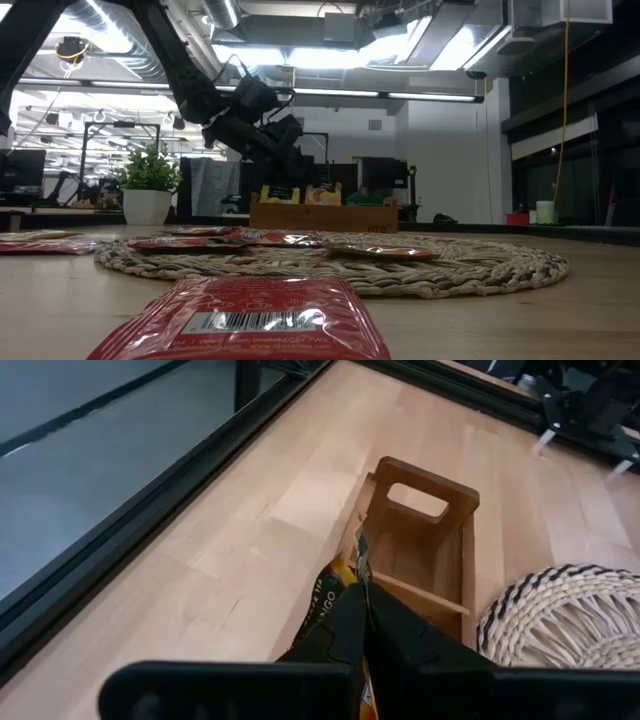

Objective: Pick & Place Tea
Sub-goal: Put the orange tea bag into the middle of the wooden organizer, then put the right orange tea bag into the middle of the wooden organizer

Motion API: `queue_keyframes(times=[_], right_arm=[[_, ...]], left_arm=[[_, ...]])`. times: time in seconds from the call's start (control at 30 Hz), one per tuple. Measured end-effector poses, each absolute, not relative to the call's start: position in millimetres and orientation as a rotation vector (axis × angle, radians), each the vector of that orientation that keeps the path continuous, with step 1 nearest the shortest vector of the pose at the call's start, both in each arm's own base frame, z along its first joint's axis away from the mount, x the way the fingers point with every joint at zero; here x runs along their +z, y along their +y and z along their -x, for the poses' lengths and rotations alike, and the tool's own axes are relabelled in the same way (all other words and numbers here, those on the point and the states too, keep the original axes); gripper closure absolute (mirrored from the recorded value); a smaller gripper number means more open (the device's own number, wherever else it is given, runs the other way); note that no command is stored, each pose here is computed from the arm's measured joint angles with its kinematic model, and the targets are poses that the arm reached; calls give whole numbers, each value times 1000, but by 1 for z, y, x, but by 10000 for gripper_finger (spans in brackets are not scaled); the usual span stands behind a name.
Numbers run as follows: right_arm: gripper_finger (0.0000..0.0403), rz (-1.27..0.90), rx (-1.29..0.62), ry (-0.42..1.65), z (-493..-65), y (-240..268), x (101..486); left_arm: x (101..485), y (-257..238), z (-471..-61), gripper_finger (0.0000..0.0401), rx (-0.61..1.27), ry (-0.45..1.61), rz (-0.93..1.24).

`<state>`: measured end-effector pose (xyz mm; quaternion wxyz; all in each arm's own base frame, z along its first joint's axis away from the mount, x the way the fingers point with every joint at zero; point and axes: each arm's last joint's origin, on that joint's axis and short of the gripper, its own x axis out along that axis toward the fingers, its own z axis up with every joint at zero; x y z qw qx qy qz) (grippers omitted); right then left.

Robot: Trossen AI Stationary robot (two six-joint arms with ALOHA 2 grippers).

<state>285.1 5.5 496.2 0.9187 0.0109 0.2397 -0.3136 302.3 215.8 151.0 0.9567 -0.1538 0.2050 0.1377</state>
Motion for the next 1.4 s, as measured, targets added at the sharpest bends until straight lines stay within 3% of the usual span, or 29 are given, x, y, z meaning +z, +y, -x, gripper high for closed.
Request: queue_keyframes(times=[0.4,0.57,0.93,1.4], right_arm=[[218,-16,-643,495,-285,5,496],[218,-21,-614,505,-285,6,496],[218,-109,-474,629,-292,11,481],[218,-120,-310,979,-355,30,411]], left_arm=[[151,215,-302,318,277,413,339],[168,211,-301,298,210,363,373],[236,171,-293,295,94,285,320],[301,86,-272,303,-4,263,227]])
